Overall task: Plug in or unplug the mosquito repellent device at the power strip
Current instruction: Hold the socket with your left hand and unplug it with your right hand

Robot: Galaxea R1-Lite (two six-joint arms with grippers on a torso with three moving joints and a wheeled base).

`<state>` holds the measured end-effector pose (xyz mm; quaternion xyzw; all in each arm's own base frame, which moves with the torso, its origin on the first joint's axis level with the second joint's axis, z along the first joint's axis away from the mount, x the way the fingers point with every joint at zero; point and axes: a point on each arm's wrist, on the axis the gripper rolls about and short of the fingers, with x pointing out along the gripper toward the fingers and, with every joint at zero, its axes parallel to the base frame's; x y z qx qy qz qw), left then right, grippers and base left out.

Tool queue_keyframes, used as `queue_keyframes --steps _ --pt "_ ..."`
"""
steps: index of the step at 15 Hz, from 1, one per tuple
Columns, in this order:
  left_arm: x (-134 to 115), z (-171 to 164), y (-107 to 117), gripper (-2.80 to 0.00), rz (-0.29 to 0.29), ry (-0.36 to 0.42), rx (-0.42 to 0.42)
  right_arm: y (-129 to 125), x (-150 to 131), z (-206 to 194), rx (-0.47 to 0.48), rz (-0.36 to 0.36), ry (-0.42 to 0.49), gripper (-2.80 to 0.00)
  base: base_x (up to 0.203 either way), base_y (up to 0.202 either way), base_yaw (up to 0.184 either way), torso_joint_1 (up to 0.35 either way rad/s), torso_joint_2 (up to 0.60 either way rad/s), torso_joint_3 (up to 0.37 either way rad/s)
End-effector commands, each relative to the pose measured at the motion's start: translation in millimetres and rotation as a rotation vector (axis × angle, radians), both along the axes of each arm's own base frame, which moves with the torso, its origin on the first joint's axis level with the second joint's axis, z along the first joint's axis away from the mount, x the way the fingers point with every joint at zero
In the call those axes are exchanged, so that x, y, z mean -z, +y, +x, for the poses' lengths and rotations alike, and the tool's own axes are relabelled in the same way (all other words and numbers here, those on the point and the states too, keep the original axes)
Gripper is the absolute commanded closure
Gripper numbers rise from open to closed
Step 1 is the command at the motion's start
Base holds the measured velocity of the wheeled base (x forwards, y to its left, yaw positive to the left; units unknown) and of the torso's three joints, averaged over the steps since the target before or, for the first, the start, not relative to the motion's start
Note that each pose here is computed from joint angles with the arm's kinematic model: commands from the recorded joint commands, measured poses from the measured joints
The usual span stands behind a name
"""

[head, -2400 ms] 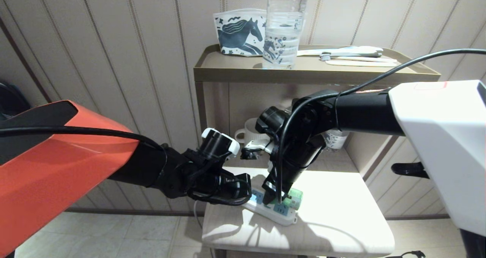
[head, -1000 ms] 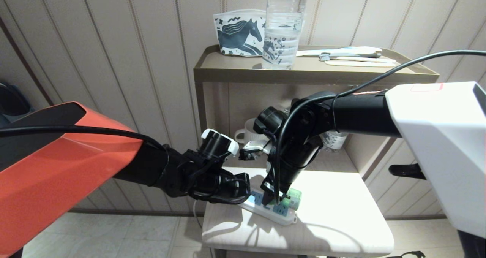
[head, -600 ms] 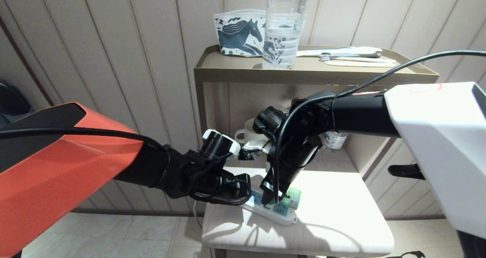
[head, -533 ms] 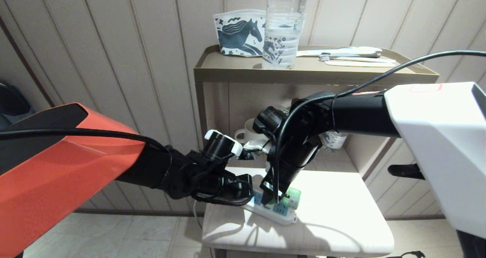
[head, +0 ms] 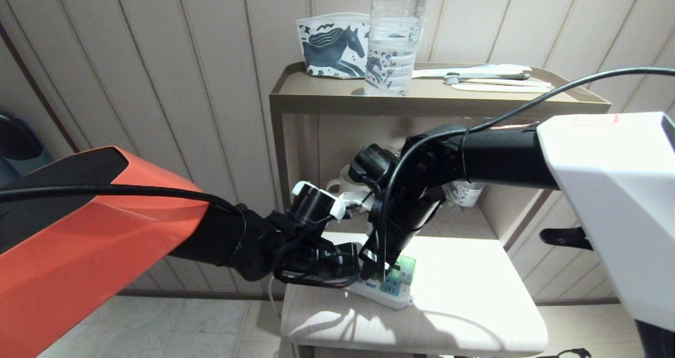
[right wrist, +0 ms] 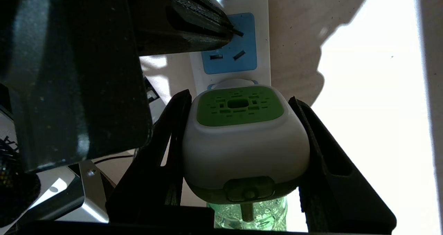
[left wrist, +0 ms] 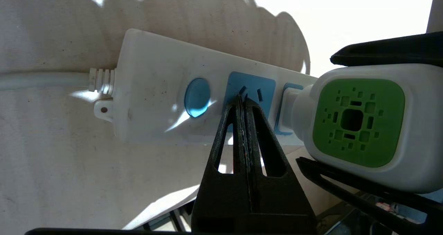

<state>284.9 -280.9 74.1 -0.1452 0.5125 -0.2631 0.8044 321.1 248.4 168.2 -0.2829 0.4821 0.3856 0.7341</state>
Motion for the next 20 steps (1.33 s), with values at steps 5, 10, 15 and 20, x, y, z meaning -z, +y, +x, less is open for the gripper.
queue_keyframes --steps 5,10,15,20 --pt "4.7 -4.9 -3.0 0.00 0.010 0.016 0.008 -2.1 -19.0 -8.7 -0.010 0.013 -0.049 0.00 0.000 0.000 0.000 0.000 0.00 0.000" --pt "4.5 -7.8 -7.9 0.00 0.010 0.009 0.023 -1.0 -19.6 -9.3 -0.015 0.009 -0.056 0.00 0.000 0.000 0.000 0.000 0.00 0.000" --pt "4.2 -9.6 -11.3 0.00 0.013 0.001 0.028 1.9 -25.0 -12.4 -0.028 0.016 -0.075 0.00 0.000 0.000 0.000 0.000 0.00 0.000" --pt "1.3 -18.7 -31.8 0.00 0.025 -0.041 0.043 3.4 -25.6 -11.7 -0.034 0.015 -0.085 0.00 0.000 0.000 0.000 0.000 0.00 0.000"
